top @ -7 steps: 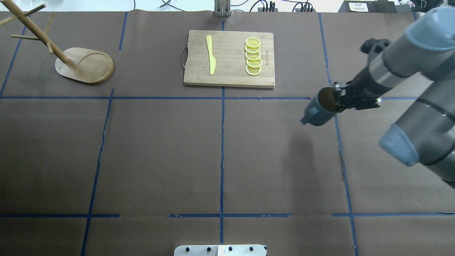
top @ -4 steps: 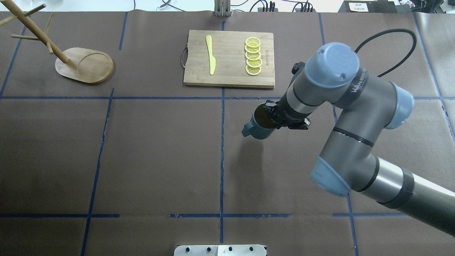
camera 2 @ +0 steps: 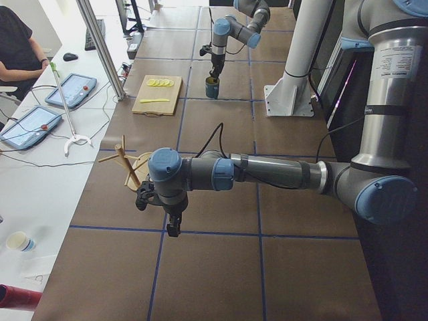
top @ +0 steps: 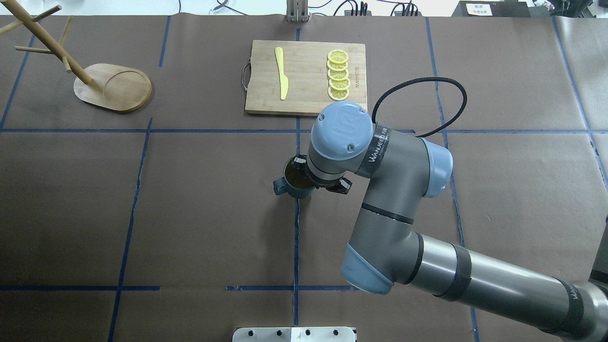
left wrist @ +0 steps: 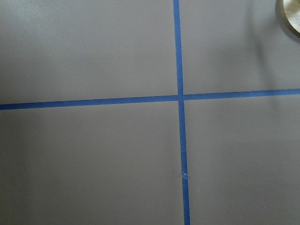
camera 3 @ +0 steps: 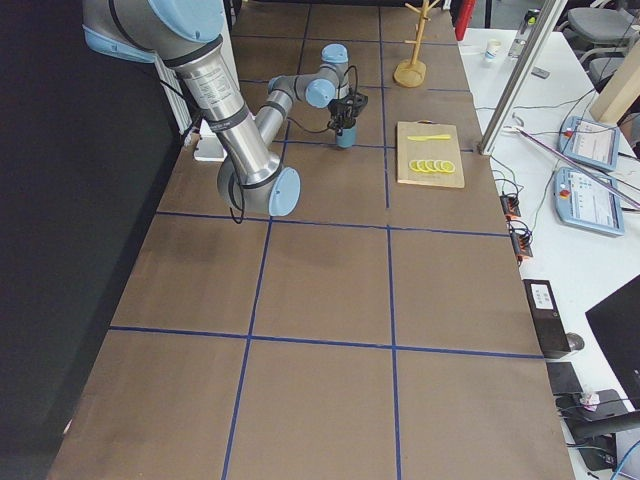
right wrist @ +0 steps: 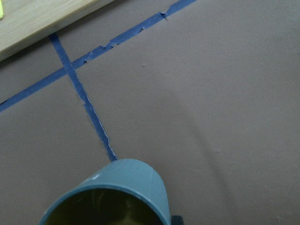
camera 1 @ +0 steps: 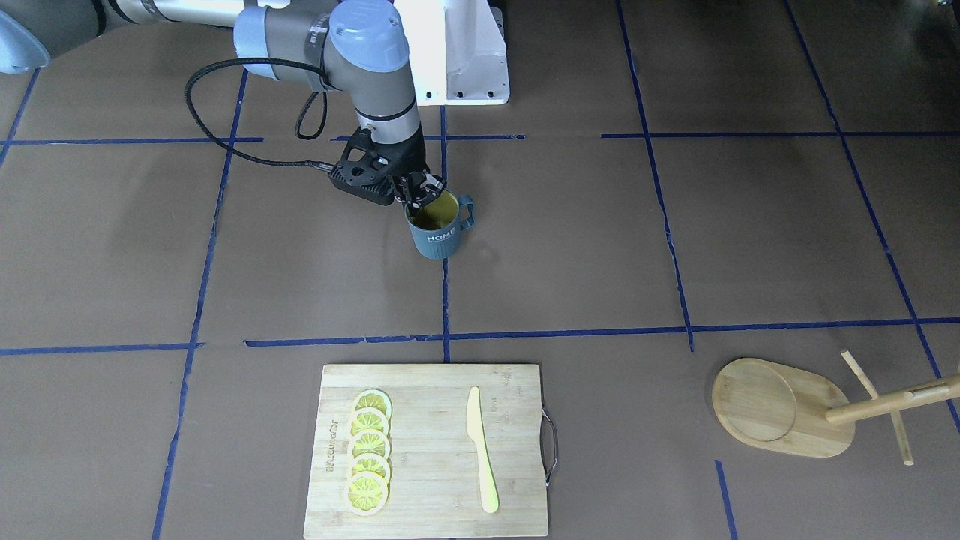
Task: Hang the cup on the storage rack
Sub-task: 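Carry the teal mug with the right gripper toward the table centre and set it down, then release the mug and raise the right gripper while the left arm reaches in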
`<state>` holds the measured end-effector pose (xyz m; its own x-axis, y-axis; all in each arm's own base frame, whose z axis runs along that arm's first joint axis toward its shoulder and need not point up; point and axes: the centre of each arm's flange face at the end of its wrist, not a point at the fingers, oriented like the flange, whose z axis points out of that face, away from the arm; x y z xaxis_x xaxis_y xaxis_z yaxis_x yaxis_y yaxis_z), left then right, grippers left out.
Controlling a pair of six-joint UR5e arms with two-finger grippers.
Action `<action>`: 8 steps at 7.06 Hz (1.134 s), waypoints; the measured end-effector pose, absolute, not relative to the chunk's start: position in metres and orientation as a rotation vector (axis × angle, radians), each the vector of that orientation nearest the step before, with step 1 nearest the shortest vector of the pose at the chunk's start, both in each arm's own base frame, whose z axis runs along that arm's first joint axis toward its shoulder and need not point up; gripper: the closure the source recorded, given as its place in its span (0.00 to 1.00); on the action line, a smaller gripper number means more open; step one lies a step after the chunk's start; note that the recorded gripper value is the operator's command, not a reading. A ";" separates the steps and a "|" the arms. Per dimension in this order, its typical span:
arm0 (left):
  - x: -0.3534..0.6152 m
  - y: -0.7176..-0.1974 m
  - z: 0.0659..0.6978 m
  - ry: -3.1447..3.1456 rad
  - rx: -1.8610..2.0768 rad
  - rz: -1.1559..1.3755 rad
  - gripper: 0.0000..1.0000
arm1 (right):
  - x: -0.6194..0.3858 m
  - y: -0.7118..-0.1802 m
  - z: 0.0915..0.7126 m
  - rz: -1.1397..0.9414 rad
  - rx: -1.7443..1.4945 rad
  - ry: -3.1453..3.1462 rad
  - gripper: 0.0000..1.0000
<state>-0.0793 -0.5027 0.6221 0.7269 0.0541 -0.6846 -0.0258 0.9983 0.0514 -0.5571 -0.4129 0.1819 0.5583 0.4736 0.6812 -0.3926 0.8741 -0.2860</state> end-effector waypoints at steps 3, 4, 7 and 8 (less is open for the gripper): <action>-0.079 -0.503 0.623 0.756 0.038 0.044 0.00 | -0.566 -0.413 0.186 0.513 -0.109 -0.818 0.01; -0.079 -0.503 0.623 0.756 0.038 0.046 0.00 | -0.567 -0.412 0.186 0.512 -0.110 -0.817 0.00; -0.079 -0.503 0.620 0.759 0.043 0.047 0.00 | -0.564 -0.411 0.182 0.509 -0.108 -0.831 0.00; -0.079 -0.503 0.615 0.759 0.053 0.049 0.00 | -0.554 -0.415 0.175 0.514 -0.107 -0.847 0.00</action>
<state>-0.0790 -0.5035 0.6150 0.7242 0.0637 -0.6867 -0.0254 0.9975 0.0657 -0.5543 -0.4155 0.1754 0.5482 0.4750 0.6883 -0.3914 0.8731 -0.2907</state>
